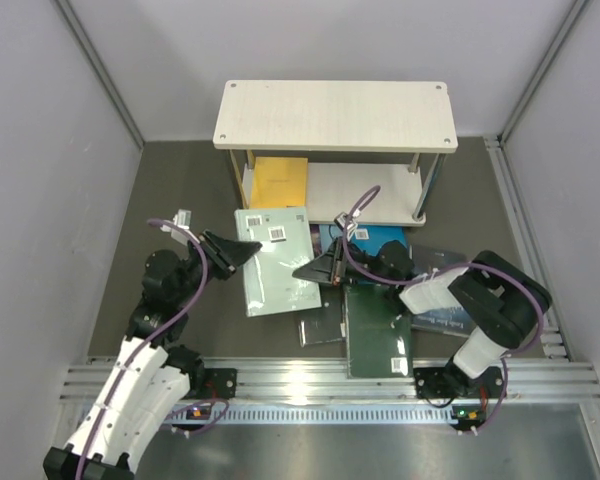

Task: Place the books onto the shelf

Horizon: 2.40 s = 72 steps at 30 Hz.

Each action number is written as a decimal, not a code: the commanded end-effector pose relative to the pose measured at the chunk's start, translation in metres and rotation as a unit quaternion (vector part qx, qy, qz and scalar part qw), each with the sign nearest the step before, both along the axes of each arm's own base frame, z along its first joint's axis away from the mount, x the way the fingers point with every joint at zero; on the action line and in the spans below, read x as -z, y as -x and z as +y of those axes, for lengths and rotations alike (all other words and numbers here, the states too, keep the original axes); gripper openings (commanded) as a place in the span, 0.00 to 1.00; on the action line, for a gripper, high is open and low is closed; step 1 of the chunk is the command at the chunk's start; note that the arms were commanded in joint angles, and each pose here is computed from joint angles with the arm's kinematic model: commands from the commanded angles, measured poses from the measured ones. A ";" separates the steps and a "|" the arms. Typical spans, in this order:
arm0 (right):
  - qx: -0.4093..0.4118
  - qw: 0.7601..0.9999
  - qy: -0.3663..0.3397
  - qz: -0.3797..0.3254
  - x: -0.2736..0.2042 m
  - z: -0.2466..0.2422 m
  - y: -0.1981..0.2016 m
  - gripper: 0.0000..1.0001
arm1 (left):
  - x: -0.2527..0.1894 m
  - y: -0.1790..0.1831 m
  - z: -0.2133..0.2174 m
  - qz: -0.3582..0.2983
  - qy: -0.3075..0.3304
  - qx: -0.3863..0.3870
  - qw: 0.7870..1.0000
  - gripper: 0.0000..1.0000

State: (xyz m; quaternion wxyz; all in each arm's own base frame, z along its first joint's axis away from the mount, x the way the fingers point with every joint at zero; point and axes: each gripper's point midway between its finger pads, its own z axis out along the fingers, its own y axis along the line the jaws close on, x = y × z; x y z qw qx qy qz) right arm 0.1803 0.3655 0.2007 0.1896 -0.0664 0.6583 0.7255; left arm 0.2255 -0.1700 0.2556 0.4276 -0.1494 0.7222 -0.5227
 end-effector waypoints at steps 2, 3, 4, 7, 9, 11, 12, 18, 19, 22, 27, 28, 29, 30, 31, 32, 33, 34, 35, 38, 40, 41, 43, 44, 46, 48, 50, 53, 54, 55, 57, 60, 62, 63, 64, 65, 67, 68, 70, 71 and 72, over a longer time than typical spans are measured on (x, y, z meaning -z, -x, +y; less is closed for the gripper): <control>0.007 0.990 -0.090 -0.113 -0.057 -0.003 0.008 0.00 | -0.044 0.001 -0.002 -0.089 0.022 0.007 0.996 0.05; 0.013 0.990 -0.088 -0.110 -0.056 -0.004 0.005 0.00 | -0.037 -0.002 0.001 -0.081 0.008 -0.003 0.997 0.14; 0.022 0.991 -0.085 -0.103 -0.053 -0.006 0.000 0.00 | -0.031 -0.004 0.004 -0.072 -0.007 -0.013 0.997 0.51; 0.052 0.994 -0.061 -0.071 -0.040 -0.014 -0.023 0.00 | -0.008 -0.011 0.022 -0.038 -0.064 -0.063 0.995 0.82; 0.072 0.994 -0.055 -0.064 -0.038 -0.022 -0.040 0.00 | 0.002 -0.012 0.034 -0.027 -0.097 -0.090 0.991 0.99; 0.091 0.993 -0.042 -0.057 -0.037 -0.027 -0.059 0.00 | 0.003 -0.012 0.043 -0.027 -0.122 -0.107 0.986 0.99; 0.098 0.993 -0.036 -0.061 -0.038 -0.028 -0.065 0.00 | 0.011 -0.014 0.050 -0.013 -0.138 -0.125 0.982 0.99; 0.149 0.986 0.019 -0.076 -0.050 -0.035 -0.118 0.00 | 0.055 -0.014 0.057 0.017 -0.163 -0.136 0.977 0.99; 0.155 0.984 0.017 -0.089 -0.063 -0.033 -0.129 0.00 | 0.056 -0.017 0.055 0.010 -0.157 -0.135 0.978 0.99; 0.172 0.980 0.041 -0.087 -0.064 -0.031 -0.158 0.00 | 0.077 -0.022 0.052 0.012 -0.138 -0.137 0.981 0.99; 0.191 0.977 0.066 -0.070 -0.053 -0.028 -0.213 0.00 | 0.103 -0.027 0.044 0.009 -0.117 -0.128 0.985 0.99; 0.187 0.978 0.070 -0.066 -0.052 -0.021 -0.228 0.00 | 0.104 -0.027 0.043 0.008 -0.115 -0.125 0.985 0.99; 0.187 0.978 0.072 -0.063 -0.051 -0.019 -0.235 0.00 | 0.103 -0.030 0.041 0.001 -0.111 -0.123 0.986 0.99; 0.187 0.978 0.064 -0.074 -0.064 -0.014 -0.245 0.00 | 0.111 -0.030 0.041 0.006 -0.113 -0.123 0.986 0.99; 0.186 0.978 0.077 -0.057 -0.048 -0.010 -0.254 0.00 | 0.113 -0.030 0.041 0.007 -0.111 -0.124 0.986 0.99; 0.187 0.978 0.077 -0.055 -0.048 -0.008 -0.259 0.00 | 0.115 -0.031 0.041 0.007 -0.108 -0.127 0.986 0.99; 0.188 0.978 0.077 -0.054 -0.047 -0.005 -0.263 0.00 | 0.120 -0.031 0.041 0.001 -0.100 -0.128 0.987 0.99; 0.189 0.978 0.080 -0.051 -0.044 -0.001 -0.272 0.00 | 0.123 -0.031 0.040 0.001 -0.088 -0.130 0.988 0.99; 0.190 0.977 0.080 -0.050 -0.044 0.001 -0.276 0.00 | 0.127 -0.030 0.040 0.000 -0.081 -0.132 0.988 0.99; 0.187 0.978 0.084 -0.046 -0.041 0.010 -0.290 0.00 | 0.147 -0.028 0.040 0.005 -0.073 -0.142 0.987 0.99; 0.182 0.978 0.085 -0.053 -0.043 0.016 -0.298 0.00 | 0.148 -0.032 0.037 0.005 -0.085 -0.134 0.987 0.99; 0.179 0.977 0.101 -0.049 -0.035 0.017 -0.300 0.00 | 0.149 -0.033 0.035 0.008 -0.090 -0.130 0.987 0.99; 0.167 0.978 0.111 -0.062 -0.037 0.024 -0.304 0.00 | 0.152 -0.036 0.032 0.014 -0.097 -0.125 0.987 0.98; 0.161 0.976 0.125 -0.081 -0.034 0.025 -0.307 0.00 | 0.153 -0.037 0.030 0.016 -0.097 -0.120 0.988 0.98; 0.143 0.974 0.153 -0.083 -0.031 0.028 -0.310 0.01 | 0.154 -0.039 0.028 0.018 -0.100 -0.116 0.988 0.97; 0.131 0.972 0.167 -0.099 -0.031 0.029 -0.312 0.08 | 0.154 -0.038 0.027 0.018 -0.100 -0.116 0.988 0.97; 0.111 0.974 0.168 -0.102 -0.025 0.033 -0.308 0.16 | 0.154 -0.038 0.028 0.015 -0.100 -0.119 0.988 0.97; 0.092 0.975 0.172 -0.105 -0.015 0.039 -0.302 0.44 | 0.153 -0.038 0.028 0.012 -0.098 -0.122 0.988 0.97; 0.090 0.974 0.180 -0.108 -0.010 0.042 -0.300 0.59 | 0.152 -0.038 0.028 0.011 -0.098 -0.122 0.988 0.97; 0.090 0.973 0.184 -0.110 -0.007 0.044 -0.299 0.63 | 0.152 -0.038 0.028 0.011 -0.099 -0.122 0.987 0.97; 0.091 0.972 0.188 -0.110 -0.002 0.048 -0.300 0.71 | 0.153 -0.038 0.028 0.012 -0.101 -0.123 0.987 0.97; 0.101 0.969 0.196 -0.112 0.000 0.049 -0.302 0.79 | 0.154 -0.038 0.027 0.013 -0.103 -0.122 0.987 0.97; 0.111 0.963 0.217 -0.115 0.005 0.043 -0.304 0.84 | 0.154 -0.038 0.026 0.012 -0.104 -0.121 0.987 0.97; 0.130 0.955 0.232 -0.134 0.000 0.037 -0.309 0.88 | 0.153 -0.038 0.027 0.012 -0.104 -0.123 0.987 0.97; 0.138 0.950 0.246 -0.137 0.002 0.033 -0.311 0.92 | 0.154 -0.038 0.026 0.012 -0.105 -0.123 0.987 0.97; 0.142 0.943 0.272 -0.126 0.009 0.026 -0.311 0.96 | 0.153 -0.037 0.026 0.011 -0.105 -0.122 0.987 0.97; 0.183 0.917 0.325 -0.139 0.012 0.005 -0.324 1.00 | 0.153 -0.037 0.026 0.010 -0.106 -0.122 0.987 0.97; 0.190 0.908 0.353 -0.126 0.020 -0.007 -0.324 1.00 | 0.154 -0.037 0.026 0.011 -0.107 -0.123 0.987 0.97; 0.225 0.888 0.383 -0.120 0.022 -0.031 -0.335 1.00 | 0.153 -0.037 0.025 0.010 -0.107 -0.122 0.987 0.97; 0.230 0.884 0.392 -0.112 0.028 -0.038 -0.336 1.00 | 0.153 -0.037 0.025 0.010 -0.108 -0.122 0.987 0.97; 0.242 0.877 0.402 -0.105 0.030 -0.049 -0.339 1.00 | 0.153 -0.037 0.025 0.011 -0.108 -0.122 0.987 0.97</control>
